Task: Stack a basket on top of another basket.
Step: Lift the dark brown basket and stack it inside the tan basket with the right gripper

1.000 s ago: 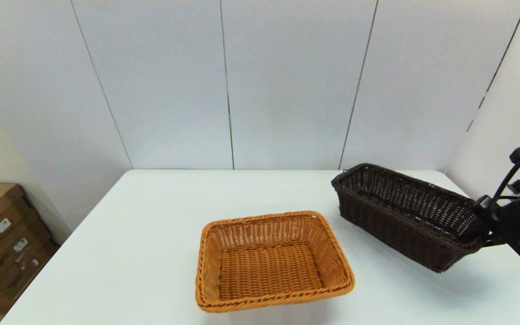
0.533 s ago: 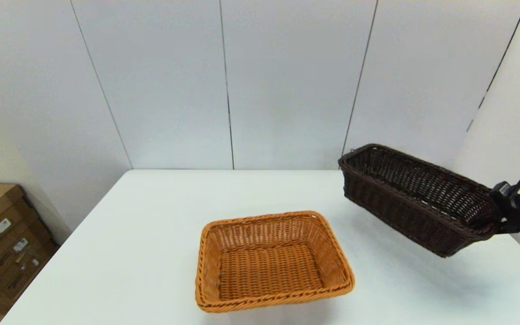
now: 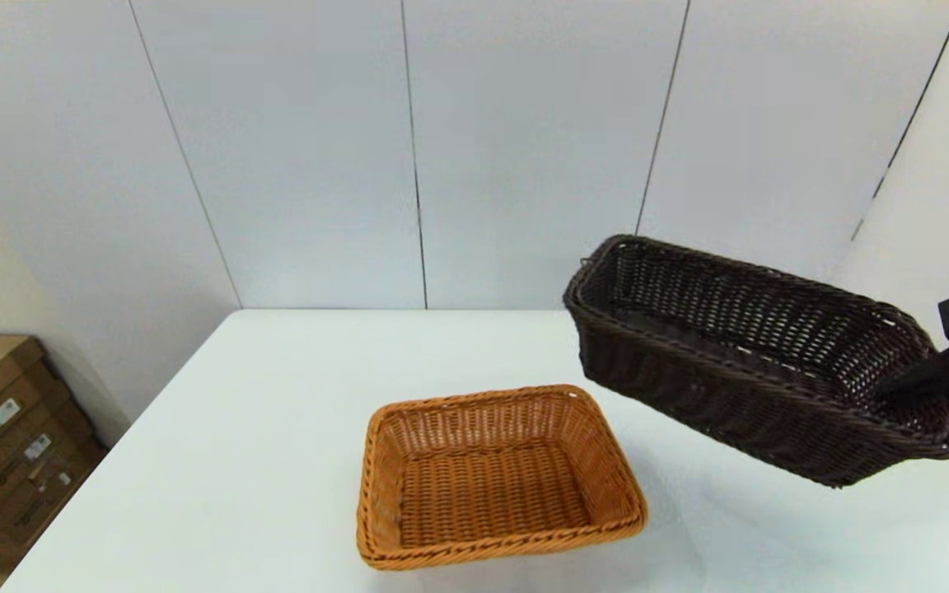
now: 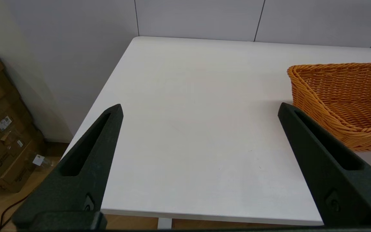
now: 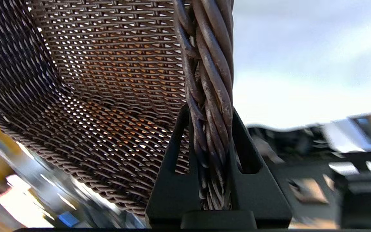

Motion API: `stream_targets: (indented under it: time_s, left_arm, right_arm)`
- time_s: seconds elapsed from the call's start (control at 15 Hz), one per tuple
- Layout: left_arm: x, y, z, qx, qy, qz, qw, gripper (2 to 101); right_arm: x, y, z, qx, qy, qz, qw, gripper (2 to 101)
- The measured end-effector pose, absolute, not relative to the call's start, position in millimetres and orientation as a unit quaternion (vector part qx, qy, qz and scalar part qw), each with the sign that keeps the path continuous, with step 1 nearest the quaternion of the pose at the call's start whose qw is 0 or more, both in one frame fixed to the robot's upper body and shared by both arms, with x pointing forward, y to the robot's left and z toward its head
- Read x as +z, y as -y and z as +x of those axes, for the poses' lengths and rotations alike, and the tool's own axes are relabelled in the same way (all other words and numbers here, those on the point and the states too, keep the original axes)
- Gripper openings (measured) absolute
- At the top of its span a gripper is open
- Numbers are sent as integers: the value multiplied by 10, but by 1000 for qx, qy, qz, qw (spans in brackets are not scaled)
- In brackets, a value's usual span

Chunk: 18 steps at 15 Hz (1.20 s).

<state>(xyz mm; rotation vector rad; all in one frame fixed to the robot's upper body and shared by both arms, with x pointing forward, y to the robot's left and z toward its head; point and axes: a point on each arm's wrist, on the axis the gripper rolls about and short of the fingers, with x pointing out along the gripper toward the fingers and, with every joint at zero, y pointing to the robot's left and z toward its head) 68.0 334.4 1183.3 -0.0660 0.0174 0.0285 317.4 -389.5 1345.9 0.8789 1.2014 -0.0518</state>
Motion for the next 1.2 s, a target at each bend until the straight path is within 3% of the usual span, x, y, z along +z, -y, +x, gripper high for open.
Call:
stream_targets:
  time_s: [0.53, 1.2]
  left_arm:
    - [11833, -3344, 680, 14, -9, -33, 999, 978]
    - [11833, -3344, 680, 14, -9, -34, 999, 978]
  right_arm:
    - [13620, 3135, 2991, 119, -605, 275, 738, 147]
    - [13310, 2565, 3558, 186, -636, 212, 718, 147]
